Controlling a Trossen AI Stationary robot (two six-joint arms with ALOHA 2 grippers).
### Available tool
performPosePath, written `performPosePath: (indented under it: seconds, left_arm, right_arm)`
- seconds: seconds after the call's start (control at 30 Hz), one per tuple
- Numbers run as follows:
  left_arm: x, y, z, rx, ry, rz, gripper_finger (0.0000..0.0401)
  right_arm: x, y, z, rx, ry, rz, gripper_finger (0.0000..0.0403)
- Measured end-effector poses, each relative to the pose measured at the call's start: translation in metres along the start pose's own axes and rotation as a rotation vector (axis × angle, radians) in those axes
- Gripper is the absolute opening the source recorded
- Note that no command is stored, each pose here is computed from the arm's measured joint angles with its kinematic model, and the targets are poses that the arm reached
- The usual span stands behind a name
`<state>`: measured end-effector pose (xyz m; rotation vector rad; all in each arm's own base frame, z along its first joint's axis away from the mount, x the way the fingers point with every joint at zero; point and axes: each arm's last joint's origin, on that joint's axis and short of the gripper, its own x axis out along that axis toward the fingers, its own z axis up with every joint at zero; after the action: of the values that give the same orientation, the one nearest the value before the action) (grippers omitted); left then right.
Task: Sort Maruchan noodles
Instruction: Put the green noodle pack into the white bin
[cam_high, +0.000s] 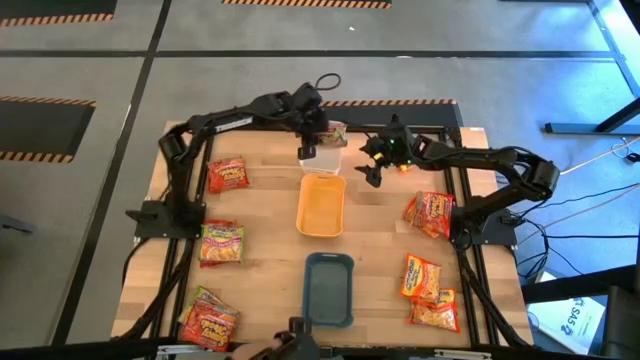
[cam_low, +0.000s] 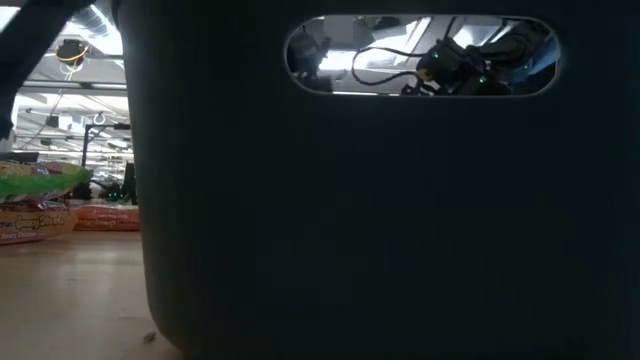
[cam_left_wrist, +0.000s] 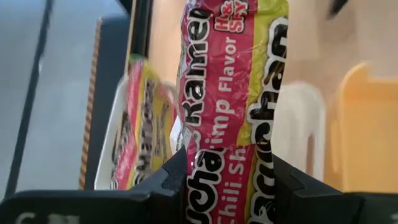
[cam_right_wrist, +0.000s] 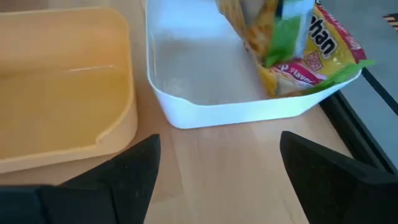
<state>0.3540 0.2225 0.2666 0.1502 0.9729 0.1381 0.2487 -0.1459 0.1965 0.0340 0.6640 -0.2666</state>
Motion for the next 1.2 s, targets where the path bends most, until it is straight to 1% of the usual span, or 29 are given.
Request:
performPosePath:
  seconds: [0.17,0.33,0.43,0.6,0.73,0.87,0.93,1.03,1.07,1.13,1.2]
  left_arm:
    - [0.022,0.003,-0.002,-0.017,0.095,-0.034,0.0112]
    - [0.039,0.005,-0.006,-0.011,0.167,0.039,0.0115]
    - [0.048,0.005,-0.01,-0.012,0.2,0.043,0.0118]
    - [0.064,0.001,-0.015,-0.015,0.246,0.04,0.012]
    - [0.065,-0.003,-0.011,0.009,0.237,0.06,0.0131]
    - [0.066,-0.005,-0.007,0.018,0.224,0.085,0.0158]
    - [0.066,-0.006,-0.006,0.028,0.245,0.125,0.0172]
    - [0.066,-0.008,-0.002,0.048,0.28,0.239,0.0186]
    - [0.066,-0.009,-0.001,0.058,0.284,0.258,0.0188]
    - [0.064,-0.012,0.002,0.063,0.285,0.255,0.0189]
    - [0.058,-0.012,0.005,0.055,0.271,0.23,0.0189]
  right_arm:
    - [0.001,0.001,-0.003,0.009,0.009,0.007,0.0309]
    - [0.001,0.001,-0.003,0.003,0.002,0.03,0.0309]
    - [0.001,0.002,-0.001,-0.011,-0.021,0.043,0.0309]
    - [0.0,0.003,0.0,-0.013,-0.047,0.107,0.0309]
    - [0.0,0.004,0.0,-0.012,-0.054,0.144,0.0309]
    - [0.0,0.005,0.001,-0.013,-0.058,0.155,0.0309]
    - [0.0,0.005,0.001,-0.013,-0.058,0.155,0.0309]
    - [0.0,0.005,0.001,-0.017,-0.061,0.168,0.0309]
    - [0.0,0.006,0.001,-0.019,-0.065,0.18,0.0309]
    - [0.0,0.006,0.001,-0.021,-0.069,0.201,0.0309]
    - [0.0,0.006,0.001,-0.022,-0.071,0.206,0.0309]
